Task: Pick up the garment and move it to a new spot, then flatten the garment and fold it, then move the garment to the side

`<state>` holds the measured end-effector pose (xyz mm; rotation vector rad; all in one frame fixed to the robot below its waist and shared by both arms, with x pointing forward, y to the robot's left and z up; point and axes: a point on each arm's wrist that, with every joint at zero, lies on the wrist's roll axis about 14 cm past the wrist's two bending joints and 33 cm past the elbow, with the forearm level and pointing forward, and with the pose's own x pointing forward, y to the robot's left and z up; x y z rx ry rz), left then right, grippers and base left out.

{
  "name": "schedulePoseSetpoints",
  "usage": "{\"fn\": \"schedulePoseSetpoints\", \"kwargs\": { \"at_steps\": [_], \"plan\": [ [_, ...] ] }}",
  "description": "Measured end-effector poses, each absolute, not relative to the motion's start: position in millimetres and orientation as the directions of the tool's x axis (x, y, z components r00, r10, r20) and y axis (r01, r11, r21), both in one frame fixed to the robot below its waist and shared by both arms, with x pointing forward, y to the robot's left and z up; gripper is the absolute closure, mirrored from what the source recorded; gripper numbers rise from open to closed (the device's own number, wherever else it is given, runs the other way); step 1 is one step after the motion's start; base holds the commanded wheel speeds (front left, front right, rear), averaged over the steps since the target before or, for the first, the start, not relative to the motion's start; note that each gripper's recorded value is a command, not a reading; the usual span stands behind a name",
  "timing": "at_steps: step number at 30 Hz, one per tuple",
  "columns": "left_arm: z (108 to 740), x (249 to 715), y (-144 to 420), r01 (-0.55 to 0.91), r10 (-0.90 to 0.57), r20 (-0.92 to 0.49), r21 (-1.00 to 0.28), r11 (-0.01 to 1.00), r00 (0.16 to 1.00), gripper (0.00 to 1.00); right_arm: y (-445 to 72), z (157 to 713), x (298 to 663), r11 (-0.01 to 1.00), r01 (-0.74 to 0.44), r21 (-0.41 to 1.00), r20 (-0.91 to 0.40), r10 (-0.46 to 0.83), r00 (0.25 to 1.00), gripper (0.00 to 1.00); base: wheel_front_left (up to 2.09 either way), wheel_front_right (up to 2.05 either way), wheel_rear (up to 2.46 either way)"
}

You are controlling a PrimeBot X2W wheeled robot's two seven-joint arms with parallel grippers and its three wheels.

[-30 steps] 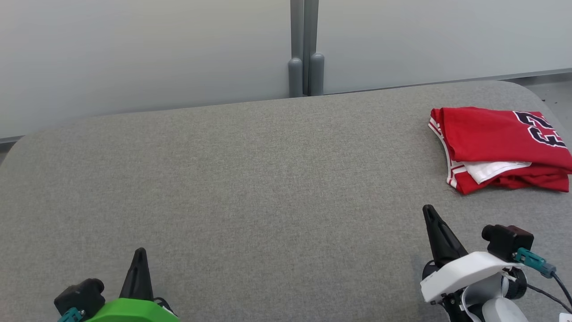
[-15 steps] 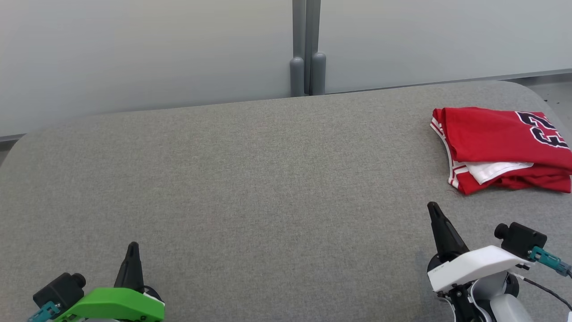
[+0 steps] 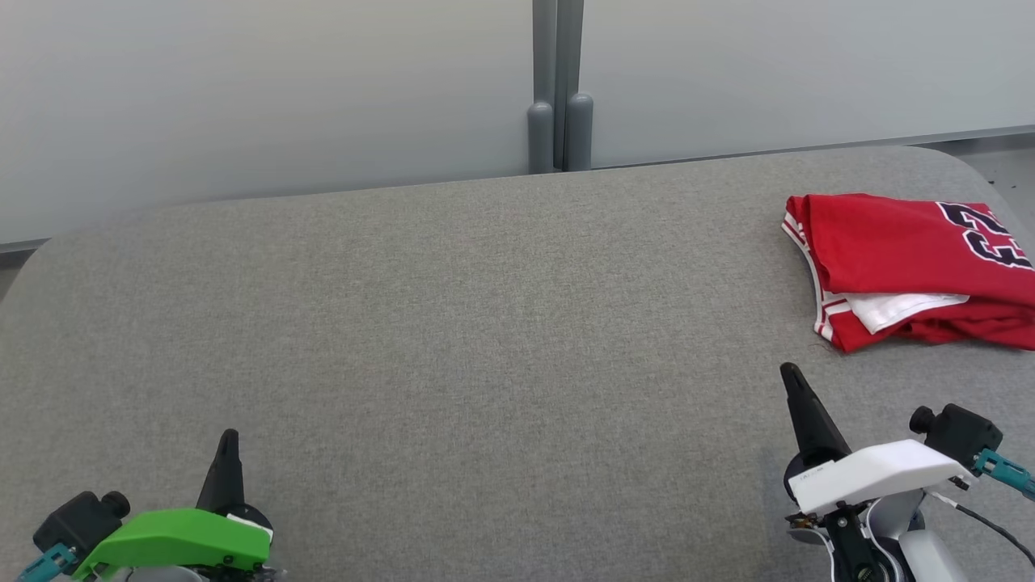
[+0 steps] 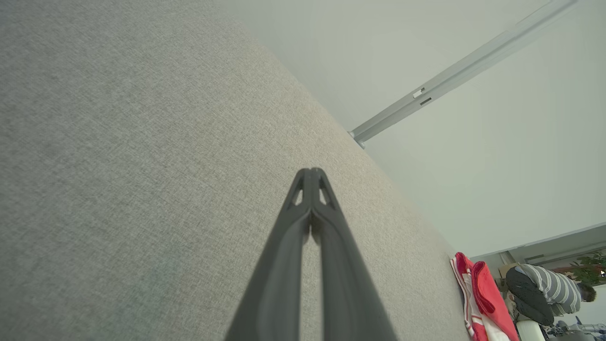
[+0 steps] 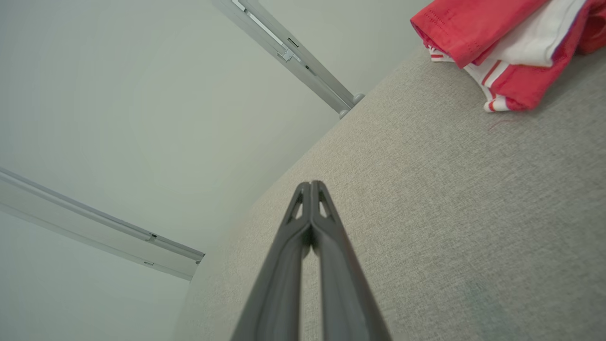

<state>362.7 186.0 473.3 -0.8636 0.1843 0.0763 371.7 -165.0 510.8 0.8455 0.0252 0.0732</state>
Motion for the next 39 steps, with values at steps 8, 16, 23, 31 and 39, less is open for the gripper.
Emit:
{"fn": "schedulePoseSetpoints", "kwargs": {
  "at_steps": [8,16,23,31,39],
  "plan": [
    [476,366,189,-0.145,-0.013,-0.186,-0.807,0.572,0.983,1.0,-167,512,374,0.588,-0.046,0.807,0.008,0.066,0.998,1.0,0.0,0.0,0.0],
    [479,368,194,-0.143,-0.012,-0.172,-0.855,0.498,0.985,1.0,-168,510,376,0.513,-0.033,0.858,0.002,0.061,0.998,1.0,0.0,0.0,0.0],
    [480,369,197,-0.143,-0.014,-0.165,-0.888,0.436,0.986,1.0,-170,511,378,0.452,-0.028,0.892,0.004,0.055,0.998,1.0,0.0,0.0,0.0],
    [484,372,199,-0.132,-0.014,-0.148,-0.919,0.371,0.989,1.0,-171,511,380,0.391,-0.024,0.92,0.005,0.051,0.999,1.0,0.0,0.0,0.0],
    [488,374,204,-0.116,-0.012,-0.125,-0.945,0.305,0.992,1.0,-171,510,381,0.324,-0.015,0.946,0.0,0.047,0.999,1.0,0.0,0.0,0.0]
  ]
}}
